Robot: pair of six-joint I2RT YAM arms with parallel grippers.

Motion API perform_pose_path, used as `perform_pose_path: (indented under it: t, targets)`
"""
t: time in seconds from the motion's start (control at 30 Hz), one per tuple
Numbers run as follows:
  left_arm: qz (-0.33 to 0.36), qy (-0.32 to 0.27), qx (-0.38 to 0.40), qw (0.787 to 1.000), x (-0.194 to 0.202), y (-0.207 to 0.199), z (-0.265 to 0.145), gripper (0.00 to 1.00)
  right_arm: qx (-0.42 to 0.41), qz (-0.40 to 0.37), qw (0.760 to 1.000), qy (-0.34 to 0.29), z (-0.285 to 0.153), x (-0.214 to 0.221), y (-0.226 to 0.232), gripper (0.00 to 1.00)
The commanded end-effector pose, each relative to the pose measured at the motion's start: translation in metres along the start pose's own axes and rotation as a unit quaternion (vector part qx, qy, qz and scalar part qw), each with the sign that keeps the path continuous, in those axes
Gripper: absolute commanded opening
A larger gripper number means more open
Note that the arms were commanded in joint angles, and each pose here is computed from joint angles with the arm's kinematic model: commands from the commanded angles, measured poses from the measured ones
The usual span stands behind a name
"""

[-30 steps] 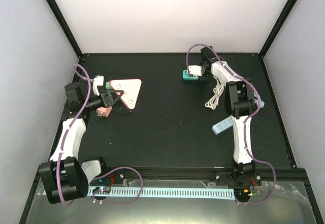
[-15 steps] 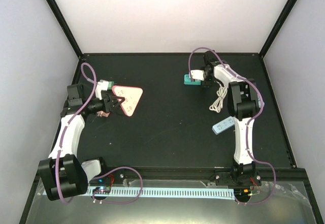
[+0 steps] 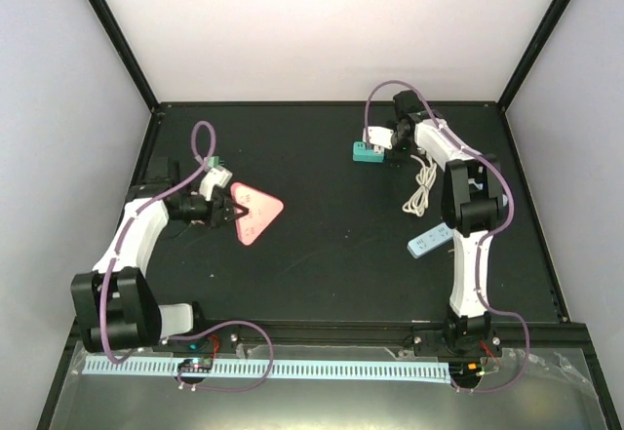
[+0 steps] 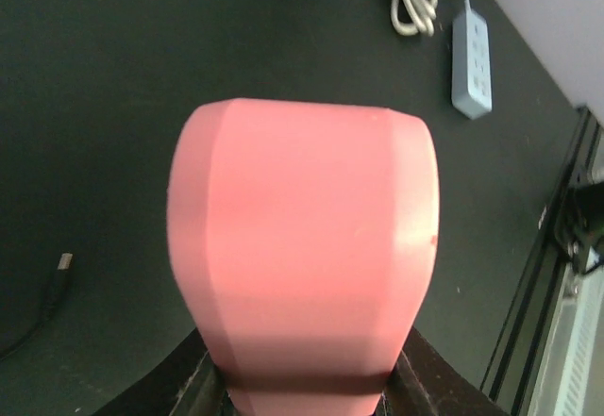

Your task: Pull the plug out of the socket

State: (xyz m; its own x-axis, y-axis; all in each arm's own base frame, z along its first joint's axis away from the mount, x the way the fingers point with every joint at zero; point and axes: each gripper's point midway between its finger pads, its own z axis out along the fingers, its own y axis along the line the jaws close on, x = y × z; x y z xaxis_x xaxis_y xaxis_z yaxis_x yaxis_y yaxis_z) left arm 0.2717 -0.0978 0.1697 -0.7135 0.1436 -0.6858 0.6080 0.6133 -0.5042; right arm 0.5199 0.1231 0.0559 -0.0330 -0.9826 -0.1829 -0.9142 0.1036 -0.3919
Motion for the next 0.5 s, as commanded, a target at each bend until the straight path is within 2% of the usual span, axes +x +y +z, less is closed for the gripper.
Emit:
perform_pose_path:
  t: [0.0, 0.2, 0.47]
  targets:
    - [0.072, 0.075, 0.023, 0.994, 0.011, -0.012, 0.017, 0.02, 0.033, 0.03, 0.997, -0.056, -0.049, -0.031, -0.02, 0.92]
    - [0.059, 0.181, 0.067, 0.979, 0.035, -0.014, 0.027, 0.01, 0.046, 0.108, 0.984, -0.135, -0.104, -0.062, -0.03, 0.93]
    - [0.05, 0.254, 0.091, 0.962, 0.067, -0.008, 0.029, 0.01, 0.003, 0.197, 0.94, -0.277, -0.186, -0.1, 0.002, 0.94]
